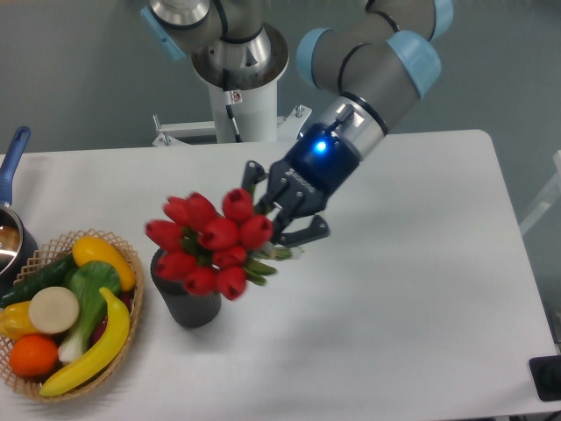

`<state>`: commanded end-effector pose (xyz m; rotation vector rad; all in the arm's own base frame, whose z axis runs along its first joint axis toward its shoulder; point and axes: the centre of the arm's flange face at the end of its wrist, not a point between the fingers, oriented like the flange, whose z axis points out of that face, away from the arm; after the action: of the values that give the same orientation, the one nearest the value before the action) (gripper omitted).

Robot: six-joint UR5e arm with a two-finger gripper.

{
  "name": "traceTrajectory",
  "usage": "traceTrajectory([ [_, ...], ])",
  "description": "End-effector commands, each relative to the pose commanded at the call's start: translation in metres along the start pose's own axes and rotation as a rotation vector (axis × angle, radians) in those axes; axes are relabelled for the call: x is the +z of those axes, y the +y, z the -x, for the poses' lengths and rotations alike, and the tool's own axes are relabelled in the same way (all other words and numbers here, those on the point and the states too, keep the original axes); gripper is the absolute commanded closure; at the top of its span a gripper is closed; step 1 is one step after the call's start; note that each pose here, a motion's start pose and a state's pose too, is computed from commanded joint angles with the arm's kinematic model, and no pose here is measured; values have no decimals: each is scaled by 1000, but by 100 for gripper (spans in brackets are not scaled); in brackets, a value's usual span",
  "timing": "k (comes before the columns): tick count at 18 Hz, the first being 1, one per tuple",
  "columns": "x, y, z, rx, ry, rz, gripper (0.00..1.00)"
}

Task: Insert the flowers into the vase
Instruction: 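Carry the tulip bunch toward the black vase, stems pointing down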

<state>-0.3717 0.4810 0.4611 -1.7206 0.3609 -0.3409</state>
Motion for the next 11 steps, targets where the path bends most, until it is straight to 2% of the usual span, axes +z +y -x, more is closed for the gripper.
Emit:
traceTrajectory([
  [3,14,-6,-9,1,57,-59,73],
  [5,18,0,-7,-21,88,-106,73],
  [8,36,7,-11,17,144,-170,73],
  [11,38,13,-18,-1,183,-248,73],
])
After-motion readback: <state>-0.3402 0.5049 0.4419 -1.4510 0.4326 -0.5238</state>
